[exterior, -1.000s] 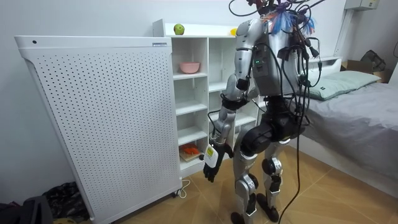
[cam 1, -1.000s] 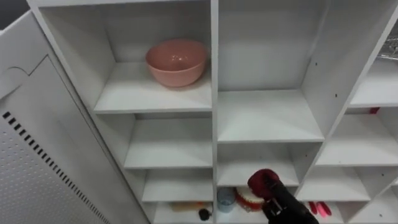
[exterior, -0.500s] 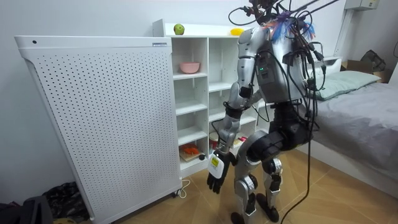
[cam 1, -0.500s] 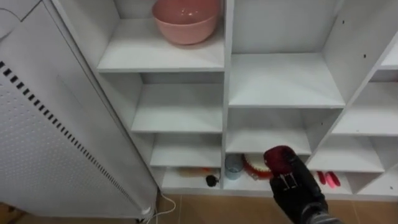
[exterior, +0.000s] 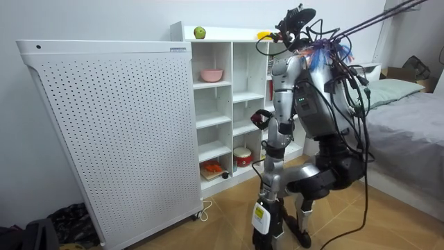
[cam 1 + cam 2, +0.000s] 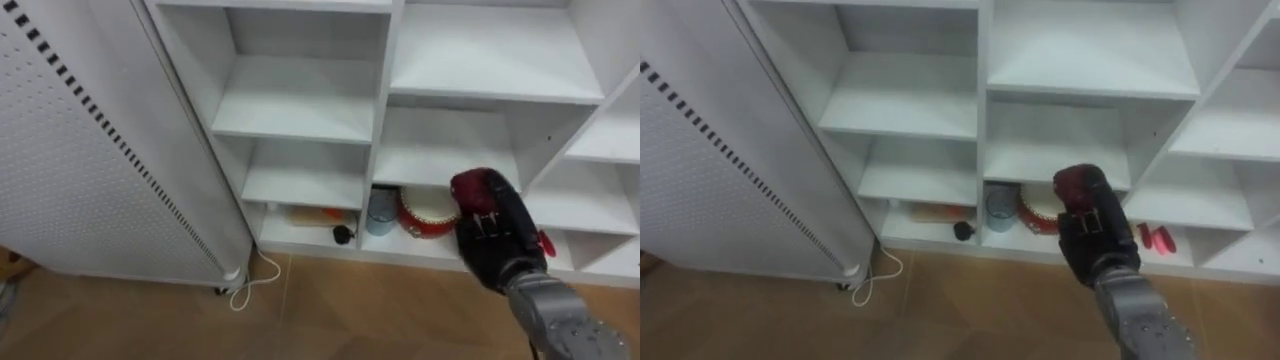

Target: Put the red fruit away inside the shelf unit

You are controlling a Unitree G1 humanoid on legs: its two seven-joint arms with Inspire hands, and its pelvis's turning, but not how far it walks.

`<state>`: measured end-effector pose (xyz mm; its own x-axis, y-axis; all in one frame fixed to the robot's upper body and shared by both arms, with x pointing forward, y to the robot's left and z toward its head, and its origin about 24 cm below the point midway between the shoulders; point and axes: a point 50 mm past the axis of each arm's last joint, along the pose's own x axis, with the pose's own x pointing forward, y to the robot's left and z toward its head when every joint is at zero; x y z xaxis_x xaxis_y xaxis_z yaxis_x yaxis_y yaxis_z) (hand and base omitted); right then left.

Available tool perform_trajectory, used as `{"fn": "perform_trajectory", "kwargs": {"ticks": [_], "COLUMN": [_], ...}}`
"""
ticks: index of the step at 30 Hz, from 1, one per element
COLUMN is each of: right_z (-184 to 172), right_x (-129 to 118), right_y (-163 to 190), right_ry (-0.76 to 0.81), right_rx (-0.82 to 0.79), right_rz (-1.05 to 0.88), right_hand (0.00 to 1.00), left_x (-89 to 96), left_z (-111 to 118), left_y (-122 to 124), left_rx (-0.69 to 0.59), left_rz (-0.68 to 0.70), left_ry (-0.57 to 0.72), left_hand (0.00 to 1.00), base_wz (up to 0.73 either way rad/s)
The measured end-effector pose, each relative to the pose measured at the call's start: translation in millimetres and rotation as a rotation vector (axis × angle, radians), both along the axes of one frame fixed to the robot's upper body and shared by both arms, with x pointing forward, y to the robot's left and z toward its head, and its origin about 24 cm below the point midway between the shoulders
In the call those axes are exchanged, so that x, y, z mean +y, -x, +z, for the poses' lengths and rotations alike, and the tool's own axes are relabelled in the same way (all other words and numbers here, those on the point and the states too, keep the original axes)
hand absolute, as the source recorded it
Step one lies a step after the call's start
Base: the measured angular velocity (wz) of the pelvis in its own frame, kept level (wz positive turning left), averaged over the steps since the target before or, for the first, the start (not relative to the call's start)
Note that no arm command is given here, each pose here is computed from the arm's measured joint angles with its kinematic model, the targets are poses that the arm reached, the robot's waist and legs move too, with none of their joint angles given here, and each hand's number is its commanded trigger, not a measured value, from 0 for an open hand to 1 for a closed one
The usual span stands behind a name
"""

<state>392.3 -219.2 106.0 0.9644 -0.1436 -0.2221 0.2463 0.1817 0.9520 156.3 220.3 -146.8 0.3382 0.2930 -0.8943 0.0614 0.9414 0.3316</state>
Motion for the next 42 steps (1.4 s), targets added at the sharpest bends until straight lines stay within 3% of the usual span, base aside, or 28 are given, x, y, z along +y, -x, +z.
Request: {"fn": "perform_trajectory", "kwargs": {"ticks": [13,14,15,42], "right_z": [47,49,53,58], "right_x": [-9,-9,-10,-24], "right_y": [-10,-10,-11,-9], "right_ry": [0.012,0.011,0.008,0.005], "right_rx": [-0.059,-0.06,-0.063,0.023], "right_rz": [-0.097,-0.104,-0.111,-0.19], "right_hand": [1.0,0.83,0.0,0.0], "left_x": [-3.6,-3.6,-3.6,-1.6], "left_z": [0,0,0,-6], "left_y": [-2,-2,-2,15], "left_rx": [0.011,0.011,0.011,0.026], "left_rz": [-0.029,-0.029,-0.029,-0.036], "left_ry": [0.041,0.042,0.041,0.025], "left_hand": [0.0,0.0,0.0,0.0], "base_wz": [-0.03,0.0,0.0,0.0]}}
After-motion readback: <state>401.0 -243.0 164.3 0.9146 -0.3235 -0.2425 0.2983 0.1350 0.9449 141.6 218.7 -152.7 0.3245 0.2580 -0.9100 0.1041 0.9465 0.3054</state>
